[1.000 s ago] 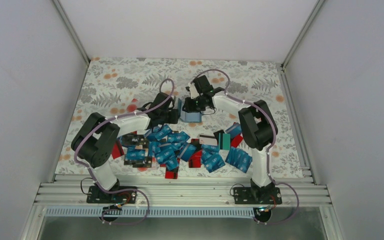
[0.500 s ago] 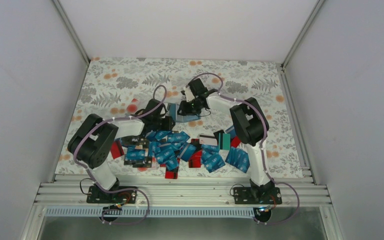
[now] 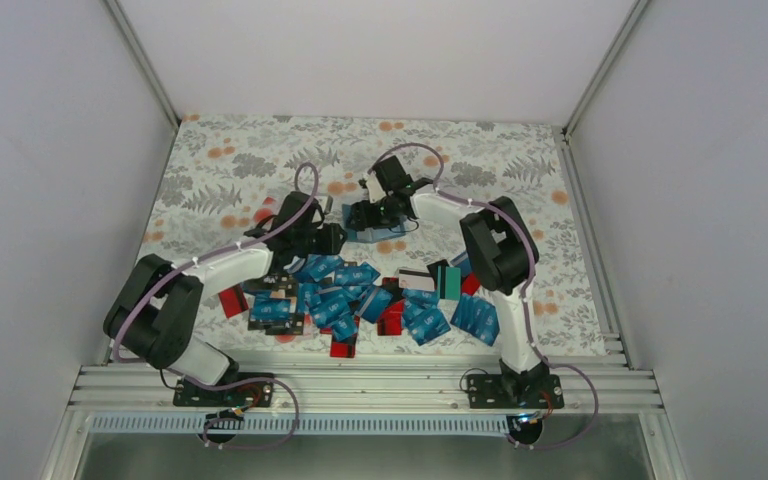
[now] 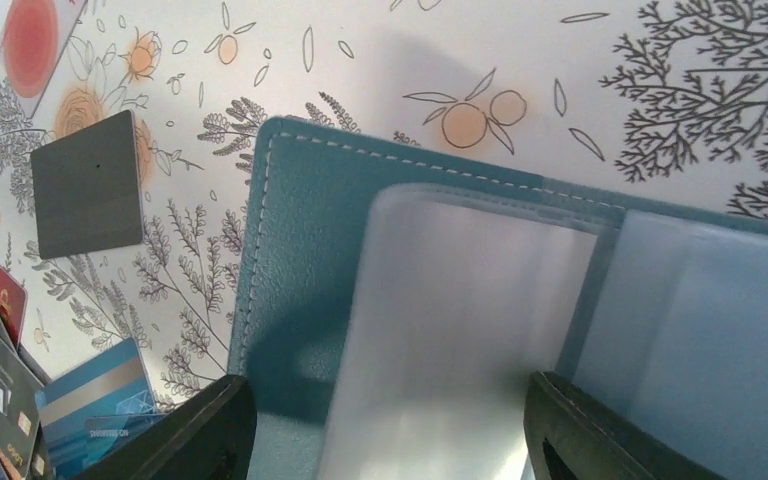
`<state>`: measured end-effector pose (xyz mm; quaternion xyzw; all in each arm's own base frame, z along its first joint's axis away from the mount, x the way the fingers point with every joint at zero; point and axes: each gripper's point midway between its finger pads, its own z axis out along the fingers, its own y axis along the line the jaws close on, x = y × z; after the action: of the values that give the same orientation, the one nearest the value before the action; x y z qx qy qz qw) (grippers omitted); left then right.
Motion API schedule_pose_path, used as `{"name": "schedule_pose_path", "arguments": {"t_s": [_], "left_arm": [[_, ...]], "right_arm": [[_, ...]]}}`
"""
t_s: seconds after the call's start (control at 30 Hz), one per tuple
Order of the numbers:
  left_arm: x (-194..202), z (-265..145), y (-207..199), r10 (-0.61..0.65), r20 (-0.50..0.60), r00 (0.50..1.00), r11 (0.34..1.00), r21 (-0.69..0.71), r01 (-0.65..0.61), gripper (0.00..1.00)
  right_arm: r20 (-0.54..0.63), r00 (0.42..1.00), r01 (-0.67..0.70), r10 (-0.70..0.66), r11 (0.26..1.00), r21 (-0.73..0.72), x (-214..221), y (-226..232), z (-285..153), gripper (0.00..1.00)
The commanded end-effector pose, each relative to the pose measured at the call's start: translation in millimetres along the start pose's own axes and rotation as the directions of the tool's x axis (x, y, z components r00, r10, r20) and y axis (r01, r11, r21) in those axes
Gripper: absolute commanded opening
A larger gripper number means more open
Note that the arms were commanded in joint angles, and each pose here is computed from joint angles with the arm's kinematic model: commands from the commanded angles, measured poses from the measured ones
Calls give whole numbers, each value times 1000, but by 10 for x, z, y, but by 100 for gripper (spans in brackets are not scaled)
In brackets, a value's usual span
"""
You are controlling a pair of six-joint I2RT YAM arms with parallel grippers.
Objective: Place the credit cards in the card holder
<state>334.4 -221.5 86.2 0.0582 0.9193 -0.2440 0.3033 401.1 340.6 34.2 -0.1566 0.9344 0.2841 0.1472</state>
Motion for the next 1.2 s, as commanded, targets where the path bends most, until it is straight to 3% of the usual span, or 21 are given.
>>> {"name": "schedule_pose_path", "arguments": {"t_s": [0.0,0.27,0.77,1.03,1.17], "left_arm": [[-75,-128,74,5,15,1000,997,-73,-4,51],[89,-265,-52,22,-10,1000,999,-42,-23,58],[303,-257,-858,86,-100,991,957,284,-54,60],[460,18,-1268,130,-179,975,908,417,-45,55],[514,171,-1361,130,-217,967,892,451,-19,52]], "right_arm": [[-36,999,-7,9,998,67,107,-122,-107,72],[21,1000,20,-20,999,38,-47,107,-461,80],[155,988,-25,0,987,160,62,33,-1158,93],[244,963,-179,114,948,263,624,-389,-1584,82],[233,955,-243,183,933,264,1043,-573,-1580,68]]}}
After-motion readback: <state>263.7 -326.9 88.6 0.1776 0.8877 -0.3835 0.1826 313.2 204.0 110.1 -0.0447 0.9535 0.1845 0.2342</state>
